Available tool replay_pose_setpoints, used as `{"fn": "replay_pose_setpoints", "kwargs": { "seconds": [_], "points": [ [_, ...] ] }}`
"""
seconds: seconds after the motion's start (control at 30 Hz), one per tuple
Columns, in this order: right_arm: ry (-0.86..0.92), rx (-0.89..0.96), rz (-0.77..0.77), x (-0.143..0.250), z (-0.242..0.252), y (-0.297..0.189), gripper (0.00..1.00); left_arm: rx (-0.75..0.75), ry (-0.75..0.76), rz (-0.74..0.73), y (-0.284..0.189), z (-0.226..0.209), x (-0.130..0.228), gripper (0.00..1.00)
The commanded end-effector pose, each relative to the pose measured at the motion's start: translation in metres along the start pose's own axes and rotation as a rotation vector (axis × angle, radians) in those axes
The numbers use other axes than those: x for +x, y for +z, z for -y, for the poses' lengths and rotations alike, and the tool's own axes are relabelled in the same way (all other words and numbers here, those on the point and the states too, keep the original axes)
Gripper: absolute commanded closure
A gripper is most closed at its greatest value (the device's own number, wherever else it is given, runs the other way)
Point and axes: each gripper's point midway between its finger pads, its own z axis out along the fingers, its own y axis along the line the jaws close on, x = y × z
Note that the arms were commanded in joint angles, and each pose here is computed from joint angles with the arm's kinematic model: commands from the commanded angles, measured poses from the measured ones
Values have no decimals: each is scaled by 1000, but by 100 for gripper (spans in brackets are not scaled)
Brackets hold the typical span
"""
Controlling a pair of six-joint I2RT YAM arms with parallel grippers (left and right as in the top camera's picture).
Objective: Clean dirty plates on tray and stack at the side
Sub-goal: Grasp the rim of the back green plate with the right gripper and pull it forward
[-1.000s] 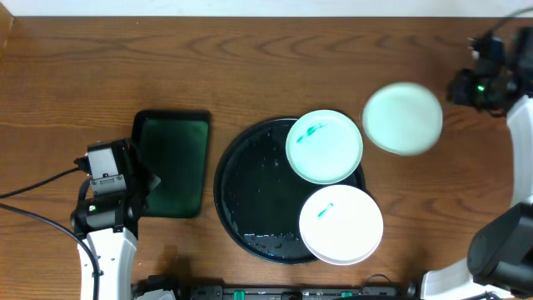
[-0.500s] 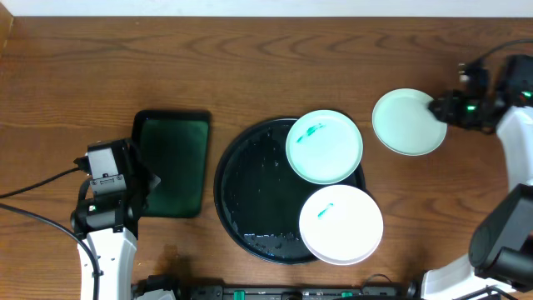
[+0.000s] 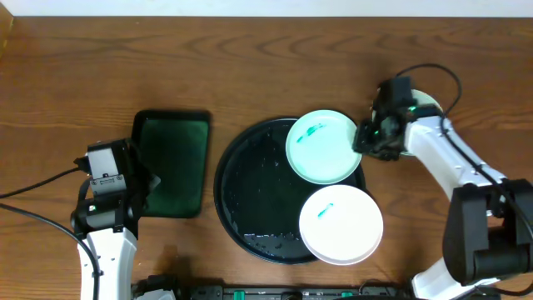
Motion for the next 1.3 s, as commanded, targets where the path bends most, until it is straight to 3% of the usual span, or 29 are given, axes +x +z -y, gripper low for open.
{"fn": "replay_pose_setpoints", "kwargs": {
  "seconds": [0.0, 0.23, 0.4, 0.7, 0.77, 0.83, 1.03, 1.13, 1.27],
  "points": [
    [83, 63, 25, 8, -3, 5, 59, -9, 9, -4, 2, -3, 2, 93],
    [103, 104, 6, 26, -13, 8, 48, -9, 10, -4, 2, -3, 2, 93],
    [129, 117, -18, 40, -18, 13, 51, -9, 10, -4, 2, -3, 2, 92],
    [108, 102, 9, 43, -23, 24, 73, 13, 10, -19, 2, 1, 4, 93],
    [87, 92, 19, 40, -25, 24, 82, 13, 10, -19, 2, 1, 4, 92],
    [42, 67, 21, 39, -30, 24, 99, 15, 10, -20, 2, 1, 4, 93],
    [-191, -105, 13, 39, -68, 24, 99, 111, 57, -72, 0, 18, 14, 93],
    [-328, -220, 1, 47, -94, 21, 99, 229, 131, -109, -4, 41, 23, 93],
    [-406, -241, -7, 58, -107, 22, 99, 377, 210, -157, -15, 73, 38, 93]
  ]
}}
